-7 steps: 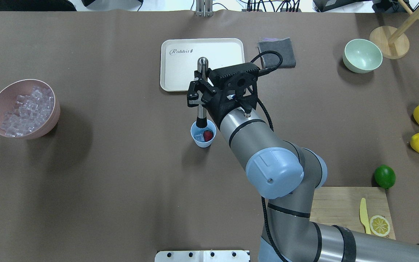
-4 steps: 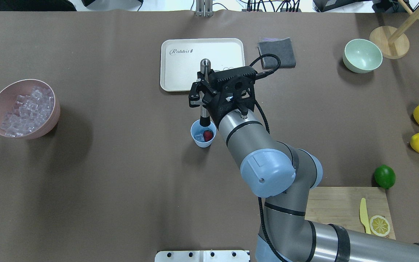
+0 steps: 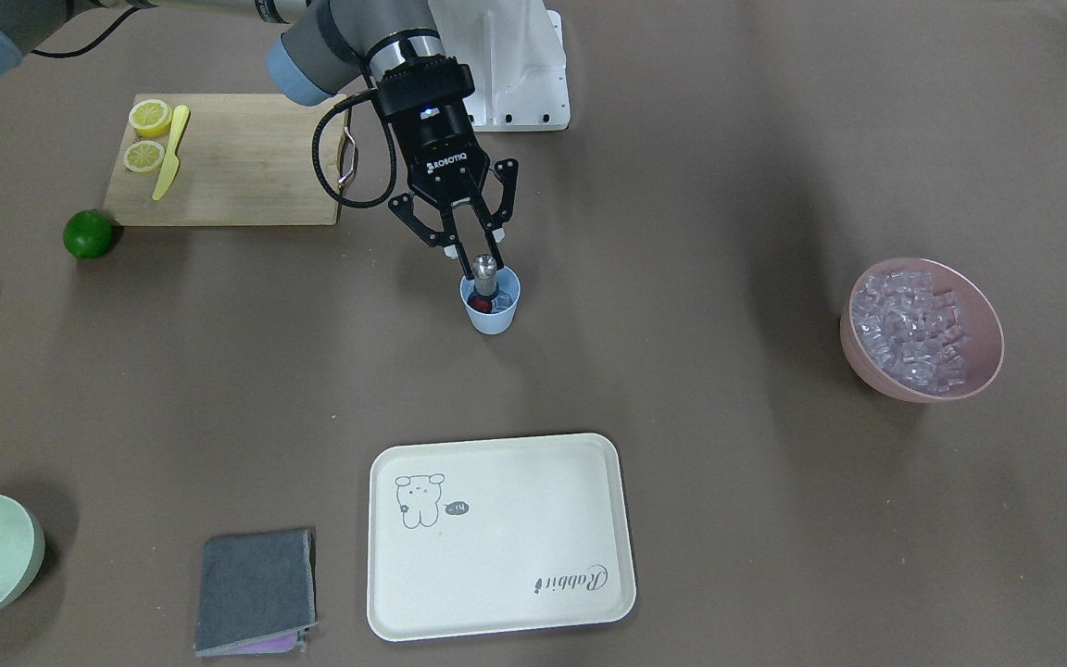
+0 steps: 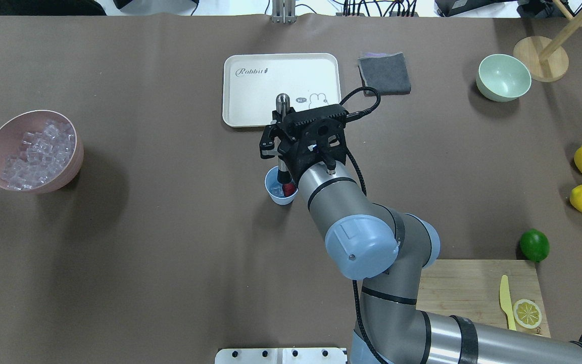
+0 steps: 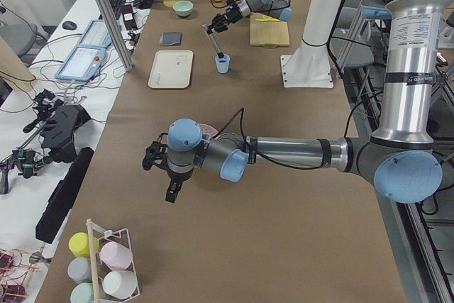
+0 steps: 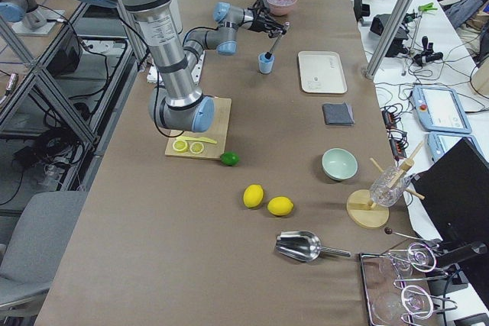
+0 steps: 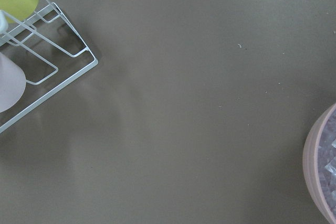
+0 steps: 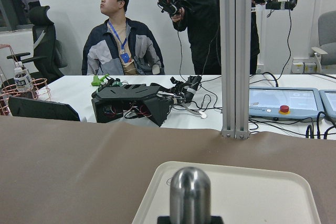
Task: Mash ice and strawberries in cup
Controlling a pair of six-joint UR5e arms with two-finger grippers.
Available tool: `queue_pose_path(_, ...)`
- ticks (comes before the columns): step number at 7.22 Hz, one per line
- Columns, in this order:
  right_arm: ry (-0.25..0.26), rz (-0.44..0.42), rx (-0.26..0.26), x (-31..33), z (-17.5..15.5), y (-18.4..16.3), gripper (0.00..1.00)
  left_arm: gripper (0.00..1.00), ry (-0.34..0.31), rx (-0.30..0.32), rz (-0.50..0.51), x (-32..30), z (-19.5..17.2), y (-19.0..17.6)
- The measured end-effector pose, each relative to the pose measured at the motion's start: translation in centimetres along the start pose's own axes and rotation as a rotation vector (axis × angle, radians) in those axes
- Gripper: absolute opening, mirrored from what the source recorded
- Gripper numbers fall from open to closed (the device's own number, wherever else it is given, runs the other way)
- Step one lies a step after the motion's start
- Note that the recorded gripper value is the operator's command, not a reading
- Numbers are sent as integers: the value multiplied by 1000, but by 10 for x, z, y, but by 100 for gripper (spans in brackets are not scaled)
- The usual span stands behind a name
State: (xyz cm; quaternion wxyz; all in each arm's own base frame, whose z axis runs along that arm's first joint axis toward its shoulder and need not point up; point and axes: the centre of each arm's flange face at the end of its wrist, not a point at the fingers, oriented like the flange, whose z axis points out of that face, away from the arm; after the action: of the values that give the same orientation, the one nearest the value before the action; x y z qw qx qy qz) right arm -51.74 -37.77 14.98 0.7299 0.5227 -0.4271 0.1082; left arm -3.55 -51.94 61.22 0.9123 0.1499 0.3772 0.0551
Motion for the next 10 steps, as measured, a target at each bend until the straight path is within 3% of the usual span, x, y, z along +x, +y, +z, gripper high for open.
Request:
queue_pose_path(7,5,-22,-23,-8,1,23,0,97,0,2,0,-1,1,-1)
queue_pose_path(10,-23,-33,-7,-8,-8,0,0,97,0,4,4,-2,2,2)
